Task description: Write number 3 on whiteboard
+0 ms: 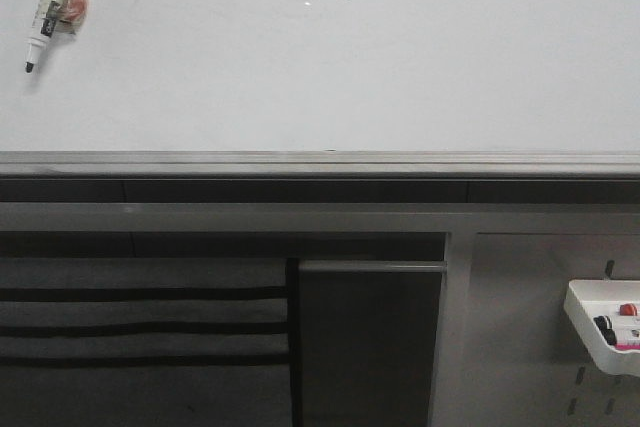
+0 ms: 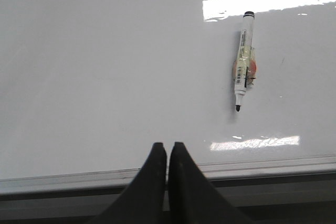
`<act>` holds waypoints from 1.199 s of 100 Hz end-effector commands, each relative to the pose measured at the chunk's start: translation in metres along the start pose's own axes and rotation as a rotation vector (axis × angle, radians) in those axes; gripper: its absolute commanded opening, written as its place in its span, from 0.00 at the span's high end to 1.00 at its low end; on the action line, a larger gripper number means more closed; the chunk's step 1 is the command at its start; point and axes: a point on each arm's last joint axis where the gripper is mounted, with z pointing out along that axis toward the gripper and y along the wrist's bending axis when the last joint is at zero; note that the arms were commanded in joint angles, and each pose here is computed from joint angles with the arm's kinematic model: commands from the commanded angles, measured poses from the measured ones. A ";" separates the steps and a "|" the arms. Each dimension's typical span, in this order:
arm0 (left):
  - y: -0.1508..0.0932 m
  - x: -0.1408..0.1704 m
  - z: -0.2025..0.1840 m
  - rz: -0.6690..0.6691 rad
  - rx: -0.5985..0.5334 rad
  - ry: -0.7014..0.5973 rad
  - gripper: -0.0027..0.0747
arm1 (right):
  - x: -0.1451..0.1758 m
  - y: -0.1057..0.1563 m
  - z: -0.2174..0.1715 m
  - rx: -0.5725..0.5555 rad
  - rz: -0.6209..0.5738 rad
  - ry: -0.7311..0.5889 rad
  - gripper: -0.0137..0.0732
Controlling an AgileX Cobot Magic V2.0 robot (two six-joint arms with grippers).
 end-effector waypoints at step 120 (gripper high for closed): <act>0.002 -0.009 -0.003 -0.015 -0.024 -0.118 0.99 | -0.002 0.001 -0.002 -0.006 -0.136 -0.081 0.93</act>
